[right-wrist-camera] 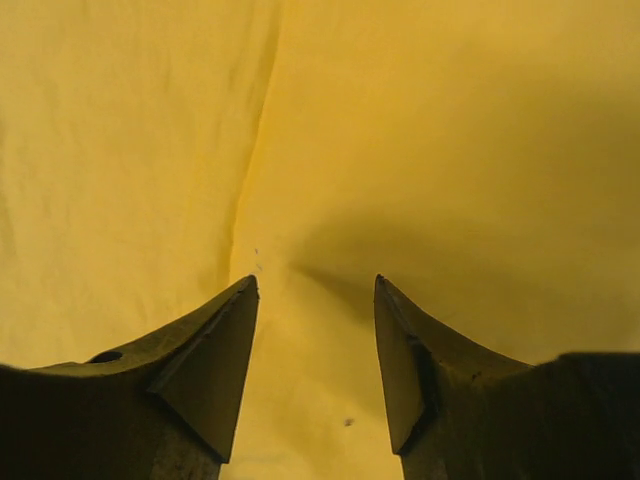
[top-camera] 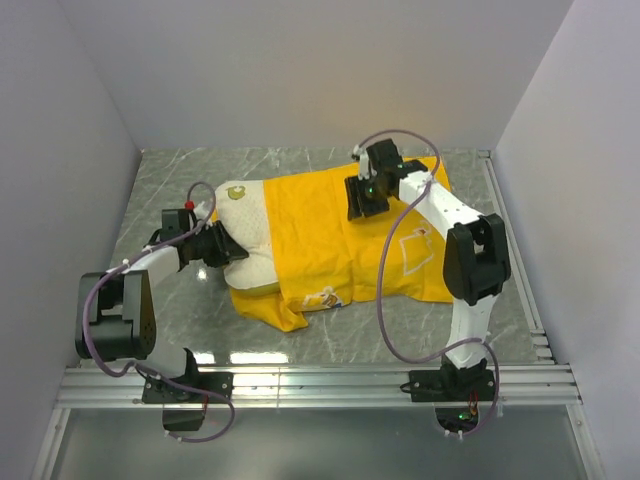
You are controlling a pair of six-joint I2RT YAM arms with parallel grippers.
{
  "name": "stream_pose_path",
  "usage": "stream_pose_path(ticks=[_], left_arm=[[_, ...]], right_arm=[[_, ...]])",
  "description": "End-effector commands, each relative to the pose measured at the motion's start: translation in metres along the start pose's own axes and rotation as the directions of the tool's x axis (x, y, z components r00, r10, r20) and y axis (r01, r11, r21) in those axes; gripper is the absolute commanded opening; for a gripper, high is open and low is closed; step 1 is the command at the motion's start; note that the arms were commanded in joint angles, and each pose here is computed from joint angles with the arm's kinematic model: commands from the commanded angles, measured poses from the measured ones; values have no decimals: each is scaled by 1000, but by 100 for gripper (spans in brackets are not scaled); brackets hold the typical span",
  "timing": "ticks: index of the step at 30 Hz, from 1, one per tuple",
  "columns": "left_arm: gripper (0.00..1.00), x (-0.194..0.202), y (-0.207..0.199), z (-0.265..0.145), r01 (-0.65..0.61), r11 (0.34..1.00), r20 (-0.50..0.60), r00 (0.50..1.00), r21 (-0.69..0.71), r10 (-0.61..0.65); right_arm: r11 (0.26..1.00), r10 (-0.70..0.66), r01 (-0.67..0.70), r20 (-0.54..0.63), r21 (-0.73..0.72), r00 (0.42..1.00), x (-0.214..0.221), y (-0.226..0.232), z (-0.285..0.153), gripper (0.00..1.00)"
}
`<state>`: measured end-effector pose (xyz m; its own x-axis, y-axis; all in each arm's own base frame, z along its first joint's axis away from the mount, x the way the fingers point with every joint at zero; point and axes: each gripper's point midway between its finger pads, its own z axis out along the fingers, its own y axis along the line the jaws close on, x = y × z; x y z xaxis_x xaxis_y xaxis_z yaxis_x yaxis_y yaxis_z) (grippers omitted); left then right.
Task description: Put the pillow into the pillowcase
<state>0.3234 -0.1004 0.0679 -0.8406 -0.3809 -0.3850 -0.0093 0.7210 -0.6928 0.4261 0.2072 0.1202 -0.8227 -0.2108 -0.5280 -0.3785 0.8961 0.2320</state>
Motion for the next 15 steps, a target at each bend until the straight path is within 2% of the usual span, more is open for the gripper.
stream_pose_path(ticks=[1,2,4,6,7,8,9,10,11,12,13,15], left_arm=[[41,4,-35,-2,-79,990,6,997,117,79],[43,4,-39,-4,-99,986,11,995,133,99],[52,-2,-49,-14,-193,970,42,981,149,188],[55,3,-55,-25,-271,949,28,962,158,270],[59,-2,-58,-30,-404,901,47,914,158,402],[60,7,-54,-37,-432,889,-3,899,151,437],[60,10,-53,-44,-506,850,-22,857,148,514],[61,-7,-57,-52,-675,726,9,733,132,680],[61,-17,-48,-58,-720,691,-25,691,60,722],[62,-23,-42,-65,-737,676,-53,674,19,737],[70,-43,-48,-72,-774,633,-23,633,-18,774],[74,-61,-53,-72,-773,633,8,633,-37,774]], right_arm=[[996,-46,45,-18,-79,999,28,21,-31,62],[996,-58,56,-16,-74,998,34,21,-43,63],[996,-83,79,-98,-44,992,66,11,-44,63],[995,-102,103,-109,-1,989,75,0,-43,63],[991,-129,133,-119,26,984,79,-9,-38,63],[989,-136,144,-151,41,979,85,-17,-29,62],[982,-172,183,-177,49,969,88,-24,-25,60],[980,-182,194,-211,34,960,91,-25,-26,59],[981,-185,193,-232,12,955,96,-25,-24,58],[981,-191,194,-228,-10,955,97,-23,-27,57],[977,-215,212,-231,-38,949,103,-19,-29,58],[973,-227,215,-201,-81,953,103,-6,-35,61]])
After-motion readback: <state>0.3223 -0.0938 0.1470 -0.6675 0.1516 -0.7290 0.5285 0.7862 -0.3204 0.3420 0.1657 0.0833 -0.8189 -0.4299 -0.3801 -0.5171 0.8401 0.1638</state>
